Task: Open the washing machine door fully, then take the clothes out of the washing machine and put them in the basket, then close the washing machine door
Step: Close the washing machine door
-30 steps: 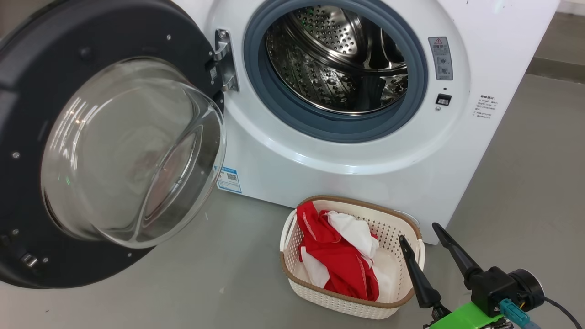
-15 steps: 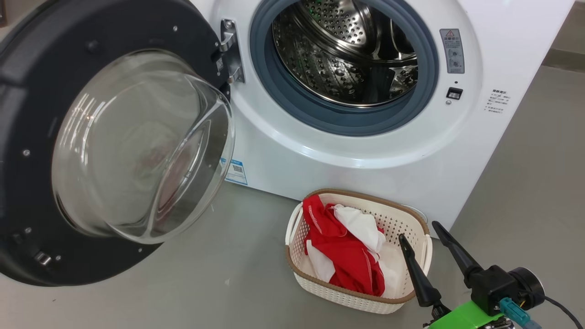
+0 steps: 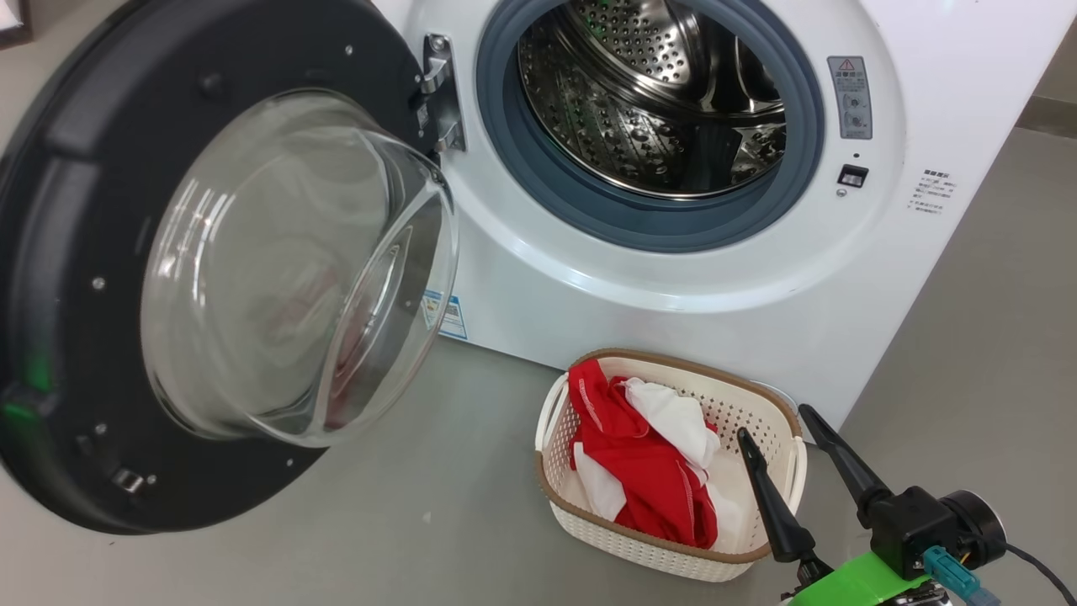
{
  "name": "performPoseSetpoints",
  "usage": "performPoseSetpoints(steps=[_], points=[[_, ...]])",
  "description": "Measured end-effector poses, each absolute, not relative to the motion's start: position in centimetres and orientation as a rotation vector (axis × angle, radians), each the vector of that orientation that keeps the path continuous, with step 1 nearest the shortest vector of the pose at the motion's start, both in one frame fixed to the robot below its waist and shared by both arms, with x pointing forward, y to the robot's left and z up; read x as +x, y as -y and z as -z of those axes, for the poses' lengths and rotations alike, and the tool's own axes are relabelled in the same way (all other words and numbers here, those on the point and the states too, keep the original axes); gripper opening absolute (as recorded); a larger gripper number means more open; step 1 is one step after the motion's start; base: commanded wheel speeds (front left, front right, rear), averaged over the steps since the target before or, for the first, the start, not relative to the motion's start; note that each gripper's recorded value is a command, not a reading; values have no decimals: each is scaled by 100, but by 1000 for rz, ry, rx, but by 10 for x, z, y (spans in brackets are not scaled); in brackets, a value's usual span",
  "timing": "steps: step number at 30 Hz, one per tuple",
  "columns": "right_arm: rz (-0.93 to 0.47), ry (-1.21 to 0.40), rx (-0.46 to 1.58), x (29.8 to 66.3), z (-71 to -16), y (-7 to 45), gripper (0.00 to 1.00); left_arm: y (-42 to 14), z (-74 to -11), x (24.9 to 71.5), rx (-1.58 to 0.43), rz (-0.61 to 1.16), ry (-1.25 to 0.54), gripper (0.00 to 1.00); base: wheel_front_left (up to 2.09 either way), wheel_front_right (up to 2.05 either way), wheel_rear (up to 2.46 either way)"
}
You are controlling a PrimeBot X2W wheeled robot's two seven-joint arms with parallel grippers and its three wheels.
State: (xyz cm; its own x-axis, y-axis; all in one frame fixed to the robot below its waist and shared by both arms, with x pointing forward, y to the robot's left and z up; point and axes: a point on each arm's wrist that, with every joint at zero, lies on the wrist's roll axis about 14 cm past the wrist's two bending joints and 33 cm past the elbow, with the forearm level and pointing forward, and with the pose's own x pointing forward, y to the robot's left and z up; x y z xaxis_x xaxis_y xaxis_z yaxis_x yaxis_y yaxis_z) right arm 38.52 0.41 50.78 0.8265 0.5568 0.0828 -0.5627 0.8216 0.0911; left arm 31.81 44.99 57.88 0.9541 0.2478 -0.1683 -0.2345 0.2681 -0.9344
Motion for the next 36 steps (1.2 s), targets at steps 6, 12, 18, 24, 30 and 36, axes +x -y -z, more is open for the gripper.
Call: performPoseSetpoints(steps=[6, 12, 18, 24, 30, 36], points=[[-607, 55, 115, 385, -509, -8, 100, -434, -582, 315, -1355, -243, 54, 0, 0, 0, 0], [-624, 59, 123, 384, -511, -14, 100, -415, -585, 311, -1415, -157, 62, 0, 0, 0, 0], [-635, 56, 125, 382, -510, -17, 100, -401, -584, 306, -1432, -117, 55, 0, 0, 0, 0], [-638, 55, 128, 381, -511, -18, 100, -371, -581, 309, -1438, -32, -2, 0, 0, 0, 0], [-637, 50, 132, 379, -509, -18, 100, -347, -585, 315, -1442, 40, -33, 0, 0, 0, 0], [-627, 39, 130, 379, -505, -14, 100, -327, -592, 322, -1441, 98, -49, 0, 0, 0, 0]])
